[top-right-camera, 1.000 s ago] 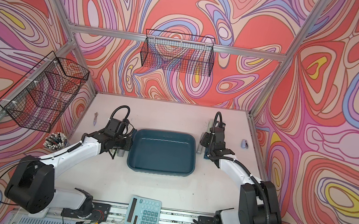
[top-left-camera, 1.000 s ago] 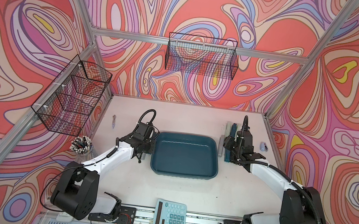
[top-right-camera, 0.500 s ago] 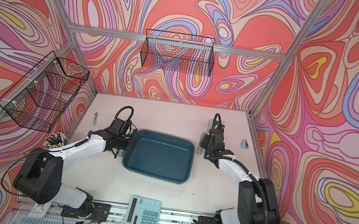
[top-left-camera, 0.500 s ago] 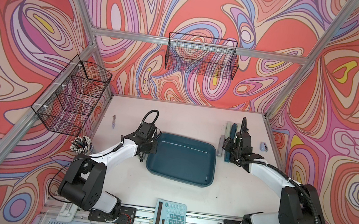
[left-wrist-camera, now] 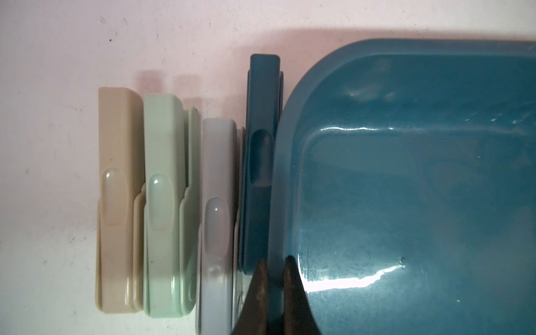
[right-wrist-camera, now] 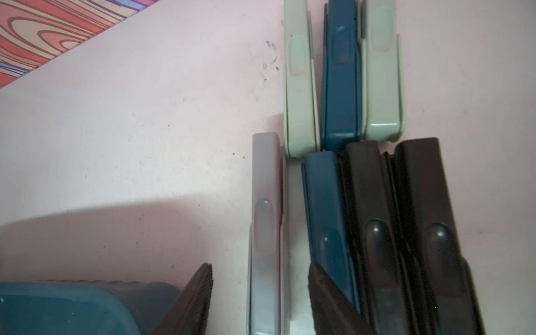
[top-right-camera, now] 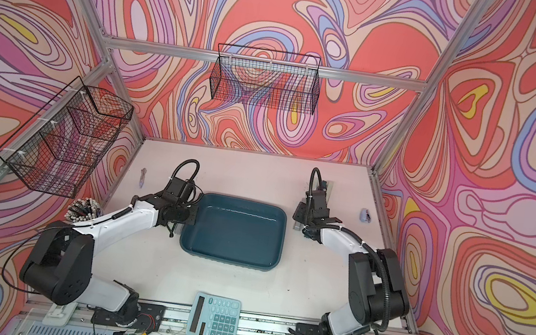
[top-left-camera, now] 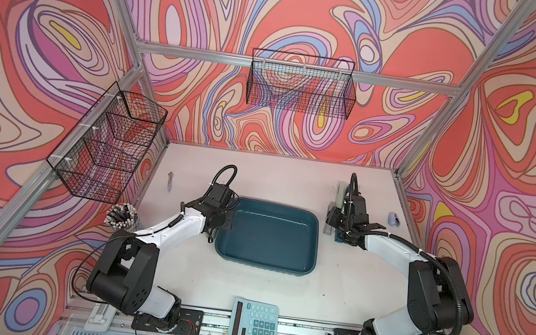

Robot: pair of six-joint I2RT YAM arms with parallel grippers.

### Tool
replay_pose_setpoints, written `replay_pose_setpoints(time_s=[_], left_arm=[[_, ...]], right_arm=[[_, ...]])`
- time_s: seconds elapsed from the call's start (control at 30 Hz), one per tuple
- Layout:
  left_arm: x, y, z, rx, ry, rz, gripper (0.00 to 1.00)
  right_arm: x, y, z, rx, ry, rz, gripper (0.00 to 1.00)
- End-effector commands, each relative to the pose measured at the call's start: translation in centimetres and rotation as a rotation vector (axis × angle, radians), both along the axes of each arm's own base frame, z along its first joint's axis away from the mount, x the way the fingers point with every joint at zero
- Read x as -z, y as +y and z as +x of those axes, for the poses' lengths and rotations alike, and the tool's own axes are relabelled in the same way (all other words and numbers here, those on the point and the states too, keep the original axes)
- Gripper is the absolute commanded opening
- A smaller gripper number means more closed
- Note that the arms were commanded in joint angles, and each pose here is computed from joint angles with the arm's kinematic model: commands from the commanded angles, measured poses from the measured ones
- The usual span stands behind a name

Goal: Put the pruning pliers into the storage box
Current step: Move the storage box to the center of the board.

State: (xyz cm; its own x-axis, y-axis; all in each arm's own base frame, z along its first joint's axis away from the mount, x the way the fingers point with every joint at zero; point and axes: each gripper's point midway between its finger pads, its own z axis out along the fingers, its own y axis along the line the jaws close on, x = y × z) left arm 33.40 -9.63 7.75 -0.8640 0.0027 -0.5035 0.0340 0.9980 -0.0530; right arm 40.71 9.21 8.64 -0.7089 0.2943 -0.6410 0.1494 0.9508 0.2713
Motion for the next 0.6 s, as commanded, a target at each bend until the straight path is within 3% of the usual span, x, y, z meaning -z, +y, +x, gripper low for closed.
replay_pose_setpoints(time_s=[0.0, 0.57], left_arm=[[-0.2, 1.1, 0.0, -0.038, 0.001, 0.023, 0.00], [0.4, 1.0, 0.2, -0.047, 0.014, 0.002, 0.00]], right_arm=[[0.6, 0.5, 0.2, -0.001, 0.029, 0.010, 0.56], [3.6, 0.6, 0.5, 0.059, 0.084, -0.038, 0.51]])
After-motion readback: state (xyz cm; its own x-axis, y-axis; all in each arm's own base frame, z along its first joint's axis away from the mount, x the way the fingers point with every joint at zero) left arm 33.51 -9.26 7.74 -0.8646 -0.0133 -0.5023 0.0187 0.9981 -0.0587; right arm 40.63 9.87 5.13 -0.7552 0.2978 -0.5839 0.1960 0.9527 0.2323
